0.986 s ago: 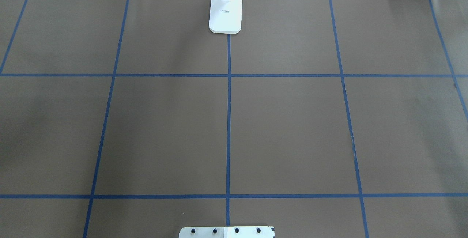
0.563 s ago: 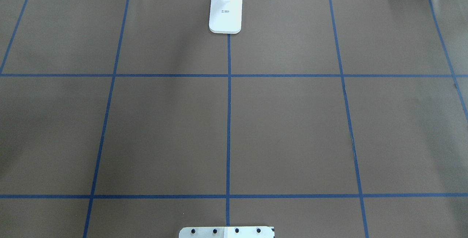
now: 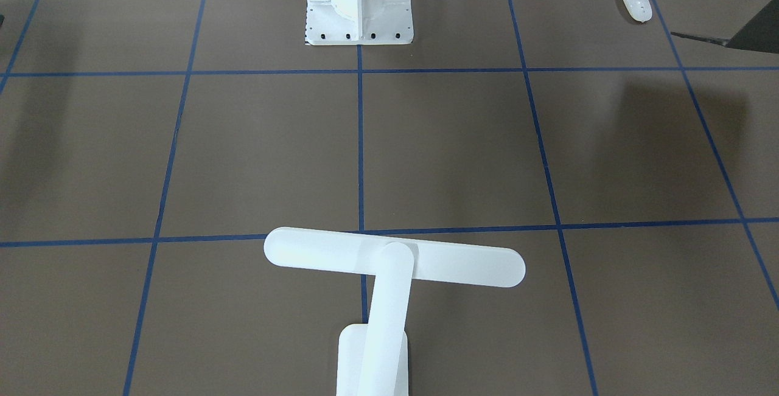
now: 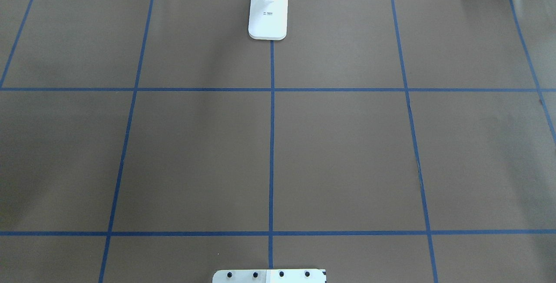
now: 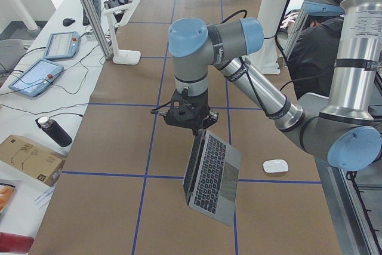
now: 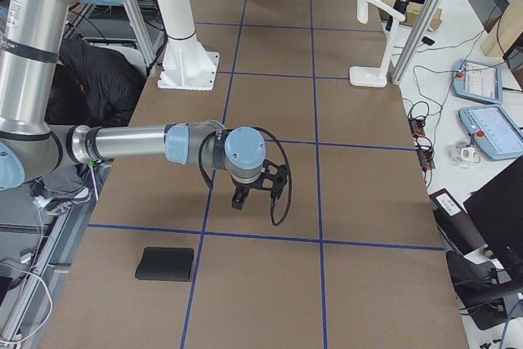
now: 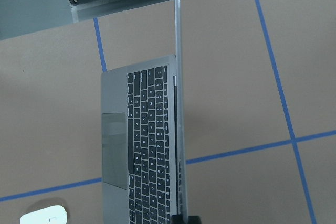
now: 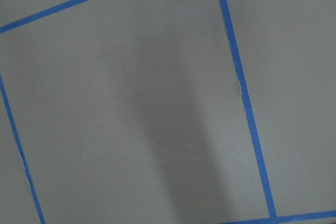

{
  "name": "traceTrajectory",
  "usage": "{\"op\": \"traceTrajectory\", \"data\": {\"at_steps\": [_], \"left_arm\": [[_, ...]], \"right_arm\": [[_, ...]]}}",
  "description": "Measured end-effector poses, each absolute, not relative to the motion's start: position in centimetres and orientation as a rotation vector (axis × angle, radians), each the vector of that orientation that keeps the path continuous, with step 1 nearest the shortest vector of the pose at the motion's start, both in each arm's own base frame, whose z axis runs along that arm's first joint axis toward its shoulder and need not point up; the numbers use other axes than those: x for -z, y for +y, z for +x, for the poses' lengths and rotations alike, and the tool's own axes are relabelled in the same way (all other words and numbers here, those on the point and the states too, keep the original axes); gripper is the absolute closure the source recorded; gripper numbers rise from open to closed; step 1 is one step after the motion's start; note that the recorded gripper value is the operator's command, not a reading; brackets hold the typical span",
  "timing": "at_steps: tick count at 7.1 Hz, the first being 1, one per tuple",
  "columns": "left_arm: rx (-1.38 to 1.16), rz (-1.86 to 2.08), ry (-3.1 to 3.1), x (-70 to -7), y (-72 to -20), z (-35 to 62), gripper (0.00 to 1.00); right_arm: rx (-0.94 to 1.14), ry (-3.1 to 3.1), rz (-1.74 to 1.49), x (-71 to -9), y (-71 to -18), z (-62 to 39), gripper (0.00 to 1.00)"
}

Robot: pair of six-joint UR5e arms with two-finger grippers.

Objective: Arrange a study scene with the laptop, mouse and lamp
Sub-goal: 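Carry the open silver laptop by its screen edge with the left gripper, then lower the silver laptop onto the table with the left gripper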

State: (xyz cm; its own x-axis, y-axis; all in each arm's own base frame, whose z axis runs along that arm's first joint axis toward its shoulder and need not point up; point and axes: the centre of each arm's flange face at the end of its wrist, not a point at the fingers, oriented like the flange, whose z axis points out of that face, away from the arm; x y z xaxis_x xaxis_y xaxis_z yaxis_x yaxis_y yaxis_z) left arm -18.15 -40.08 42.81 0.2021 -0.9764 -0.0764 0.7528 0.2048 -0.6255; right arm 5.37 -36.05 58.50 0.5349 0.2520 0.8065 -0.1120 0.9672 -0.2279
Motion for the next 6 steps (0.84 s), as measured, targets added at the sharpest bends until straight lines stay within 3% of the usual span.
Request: {"op": "traceTrajectory", "data": {"at_steps": [6], "left_arm": [[1.356,-0.613,0.507,-30.2,-46.1,-8.0,1.00]], "right_arm": [[-0.242,-0.986,-0.141,-57.1,-37.1,5.5,0.00]]}}
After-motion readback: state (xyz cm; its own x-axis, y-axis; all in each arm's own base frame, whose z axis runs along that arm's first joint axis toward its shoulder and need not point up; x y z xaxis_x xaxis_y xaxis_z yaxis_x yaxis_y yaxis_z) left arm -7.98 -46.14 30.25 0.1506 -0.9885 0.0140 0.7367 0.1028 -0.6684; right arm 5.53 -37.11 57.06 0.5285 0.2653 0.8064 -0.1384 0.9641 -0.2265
